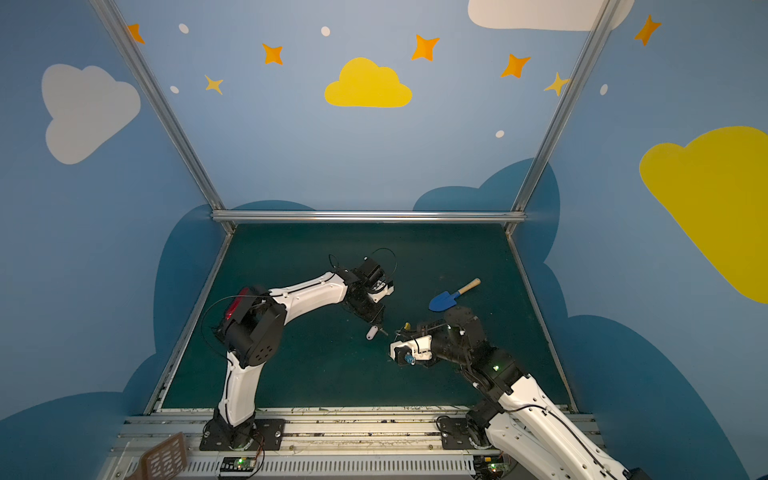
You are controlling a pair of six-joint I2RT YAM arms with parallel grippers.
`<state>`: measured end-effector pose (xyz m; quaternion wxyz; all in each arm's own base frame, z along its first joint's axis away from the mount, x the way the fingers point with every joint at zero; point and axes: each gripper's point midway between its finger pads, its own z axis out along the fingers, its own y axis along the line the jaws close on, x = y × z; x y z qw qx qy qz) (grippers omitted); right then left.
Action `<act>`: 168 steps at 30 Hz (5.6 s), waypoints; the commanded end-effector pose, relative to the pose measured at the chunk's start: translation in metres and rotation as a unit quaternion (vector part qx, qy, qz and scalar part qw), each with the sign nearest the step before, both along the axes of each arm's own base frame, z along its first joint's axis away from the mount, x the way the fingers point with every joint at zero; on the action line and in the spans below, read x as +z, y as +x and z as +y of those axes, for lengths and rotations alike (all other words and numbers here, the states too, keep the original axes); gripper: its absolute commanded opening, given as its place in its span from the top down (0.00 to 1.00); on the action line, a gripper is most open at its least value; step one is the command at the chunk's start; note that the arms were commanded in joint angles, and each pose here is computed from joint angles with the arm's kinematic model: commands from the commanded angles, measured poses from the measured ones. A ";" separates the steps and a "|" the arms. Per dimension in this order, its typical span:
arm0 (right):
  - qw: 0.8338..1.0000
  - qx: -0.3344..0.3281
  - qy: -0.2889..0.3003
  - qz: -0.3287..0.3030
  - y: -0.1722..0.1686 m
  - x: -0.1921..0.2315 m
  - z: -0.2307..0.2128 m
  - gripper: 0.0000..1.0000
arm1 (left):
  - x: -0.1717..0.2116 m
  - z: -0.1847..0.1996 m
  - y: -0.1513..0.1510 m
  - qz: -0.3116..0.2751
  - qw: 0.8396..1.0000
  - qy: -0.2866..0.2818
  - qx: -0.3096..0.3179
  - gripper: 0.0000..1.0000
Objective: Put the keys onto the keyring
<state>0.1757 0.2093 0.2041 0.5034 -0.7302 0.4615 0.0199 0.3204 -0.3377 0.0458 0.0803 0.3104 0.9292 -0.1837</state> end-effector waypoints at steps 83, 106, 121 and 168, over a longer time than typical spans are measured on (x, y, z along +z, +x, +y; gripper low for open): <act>0.999 -0.018 0.009 0.025 0.003 -0.012 -0.003 1.00 | -0.052 0.002 -0.013 0.203 0.968 -0.068 0.134 0.86; 0.995 -0.036 0.046 0.078 0.005 -0.009 0.003 1.00 | 0.042 -0.005 -0.010 0.062 0.988 -0.142 -0.018 0.97; 0.985 -0.006 0.082 0.151 0.001 0.010 0.022 1.00 | 0.149 0.013 -0.056 -0.210 0.906 -0.237 -0.279 0.97; 0.947 0.139 0.132 0.256 -0.032 0.053 0.058 1.00 | 0.234 0.018 -0.149 -0.491 0.666 -0.235 -0.510 0.97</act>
